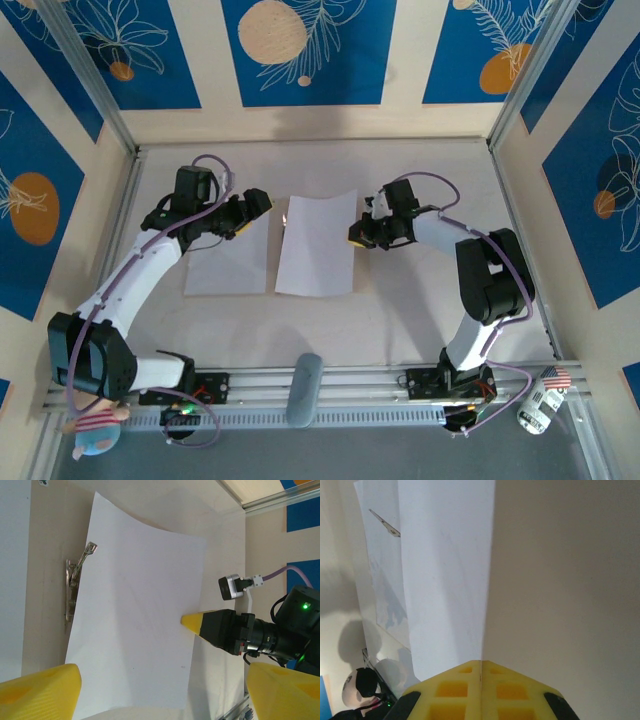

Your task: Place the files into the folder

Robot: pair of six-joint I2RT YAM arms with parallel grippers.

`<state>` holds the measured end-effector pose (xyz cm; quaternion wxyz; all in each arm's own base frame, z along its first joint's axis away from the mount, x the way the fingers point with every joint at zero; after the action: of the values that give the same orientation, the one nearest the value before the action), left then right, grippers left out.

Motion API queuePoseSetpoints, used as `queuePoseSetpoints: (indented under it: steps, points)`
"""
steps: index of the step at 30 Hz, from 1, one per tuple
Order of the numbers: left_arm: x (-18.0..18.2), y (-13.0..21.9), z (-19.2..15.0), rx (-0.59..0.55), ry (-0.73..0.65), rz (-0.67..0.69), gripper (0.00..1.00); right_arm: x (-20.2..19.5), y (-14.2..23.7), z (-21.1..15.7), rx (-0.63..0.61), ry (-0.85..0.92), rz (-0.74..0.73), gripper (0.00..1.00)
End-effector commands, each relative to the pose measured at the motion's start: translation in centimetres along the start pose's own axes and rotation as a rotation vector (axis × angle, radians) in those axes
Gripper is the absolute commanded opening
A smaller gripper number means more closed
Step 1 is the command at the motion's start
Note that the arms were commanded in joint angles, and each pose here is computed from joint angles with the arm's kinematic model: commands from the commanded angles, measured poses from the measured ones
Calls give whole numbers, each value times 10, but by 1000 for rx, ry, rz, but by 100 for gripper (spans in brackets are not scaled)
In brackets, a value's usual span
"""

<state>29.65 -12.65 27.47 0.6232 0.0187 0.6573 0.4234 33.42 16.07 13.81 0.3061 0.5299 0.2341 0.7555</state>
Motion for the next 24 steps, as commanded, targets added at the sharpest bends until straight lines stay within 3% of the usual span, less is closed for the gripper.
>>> queuePoseSetpoints:
  steps: [1,24]
  points:
    - [2,7,1,-9,-13,1,86,4,12,3,3,50,-20,0]
    - [-2,5,2,1,-16,-7,86,-1,11,5,-16,130,61,0]
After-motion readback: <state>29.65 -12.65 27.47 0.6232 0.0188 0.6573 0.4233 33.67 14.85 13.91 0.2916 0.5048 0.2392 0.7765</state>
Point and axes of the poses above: each hand's point on the last joint's axis, 136 mm out from that joint toward the fingers, its own y axis back along the fingers, its own x axis along the line the jaws close on, z = x × y, the point moved 8 cm from there along y, back along the fingers, and after that the axes turned 14 degrees about y, right-handed, at the moved point
